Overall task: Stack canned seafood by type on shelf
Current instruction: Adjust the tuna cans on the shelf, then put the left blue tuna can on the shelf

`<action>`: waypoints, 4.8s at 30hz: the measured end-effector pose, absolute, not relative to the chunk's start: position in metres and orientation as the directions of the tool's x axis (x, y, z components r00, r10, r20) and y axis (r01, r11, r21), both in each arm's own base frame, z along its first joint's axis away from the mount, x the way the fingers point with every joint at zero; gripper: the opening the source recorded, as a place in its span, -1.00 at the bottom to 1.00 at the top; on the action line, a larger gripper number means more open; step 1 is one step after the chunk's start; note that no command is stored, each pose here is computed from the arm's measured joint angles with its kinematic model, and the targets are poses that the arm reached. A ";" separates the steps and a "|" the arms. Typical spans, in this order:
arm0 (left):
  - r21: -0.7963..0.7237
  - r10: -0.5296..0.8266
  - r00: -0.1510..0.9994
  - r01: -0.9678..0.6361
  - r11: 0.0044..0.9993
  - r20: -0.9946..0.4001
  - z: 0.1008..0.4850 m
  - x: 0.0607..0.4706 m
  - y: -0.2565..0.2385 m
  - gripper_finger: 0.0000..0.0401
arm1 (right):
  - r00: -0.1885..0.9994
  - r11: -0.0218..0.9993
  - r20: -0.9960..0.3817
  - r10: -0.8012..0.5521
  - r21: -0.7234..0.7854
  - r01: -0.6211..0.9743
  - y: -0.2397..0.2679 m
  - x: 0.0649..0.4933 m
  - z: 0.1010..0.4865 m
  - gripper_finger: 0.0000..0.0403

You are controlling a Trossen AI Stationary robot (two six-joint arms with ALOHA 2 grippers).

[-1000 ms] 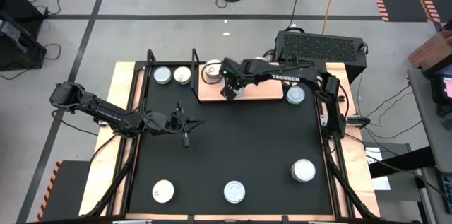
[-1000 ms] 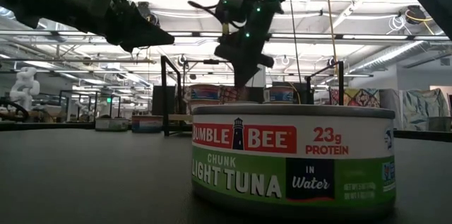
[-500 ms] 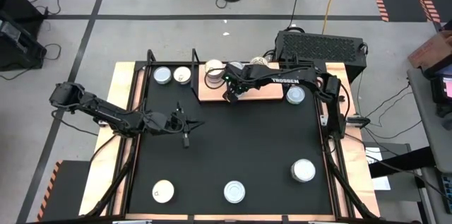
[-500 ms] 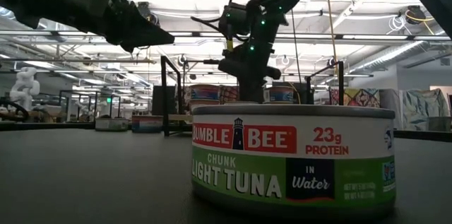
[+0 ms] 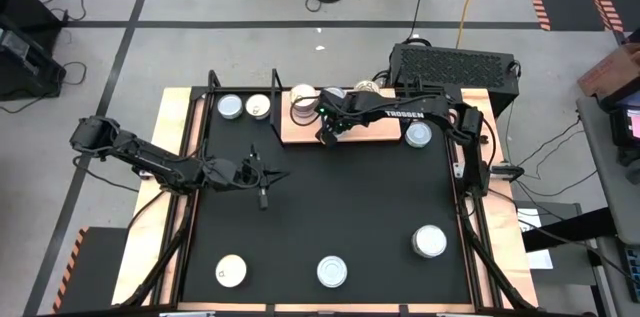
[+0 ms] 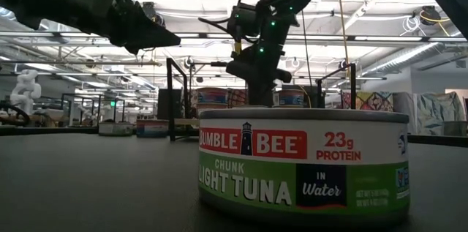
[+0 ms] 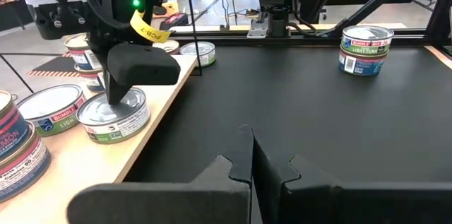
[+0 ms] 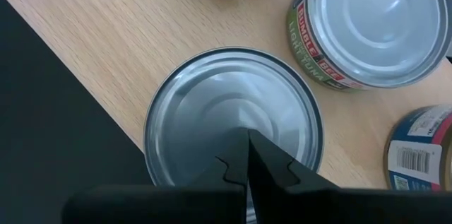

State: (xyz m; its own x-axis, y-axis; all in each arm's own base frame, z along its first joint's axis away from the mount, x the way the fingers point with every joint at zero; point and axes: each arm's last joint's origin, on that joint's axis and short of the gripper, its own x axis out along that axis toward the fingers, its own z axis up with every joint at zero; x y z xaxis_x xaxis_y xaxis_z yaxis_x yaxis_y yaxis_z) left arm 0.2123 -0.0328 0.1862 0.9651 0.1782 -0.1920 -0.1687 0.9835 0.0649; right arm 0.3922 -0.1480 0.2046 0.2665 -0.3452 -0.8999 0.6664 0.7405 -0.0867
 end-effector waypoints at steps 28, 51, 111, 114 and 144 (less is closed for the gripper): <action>0.065 0.178 0.965 -0.169 0.984 -0.192 0.186 0.212 -0.033 -0.99 | 0.437 0.772 -0.815 -0.380 -0.019 0.636 -0.123 0.376 0.276 -1.00; 0.010 0.122 0.965 -0.123 0.992 -0.233 0.182 0.212 -0.034 -0.99 | 0.559 0.971 -0.811 -0.174 -0.045 0.236 0.116 0.342 0.242 -1.00; 0.628 0.624 0.170 -0.040 0.777 -0.762 0.136 0.199 0.162 0.06 | 0.687 1.000 -0.726 0.015 0.006 -0.016 0.179 0.275 0.224 -1.00; 0.616 0.612 0.151 -0.018 0.787 -0.777 0.130 0.199 0.163 0.04 | 0.687 1.000 -0.726 0.015 0.005 -0.016 0.179 0.276 0.224 -1.00; 0.559 0.558 0.125 -0.034 0.828 -0.820 0.167 0.178 0.115 -1.00 | 0.683 1.000 -0.730 0.012 0.013 -0.003 0.179 0.275 0.224 -1.00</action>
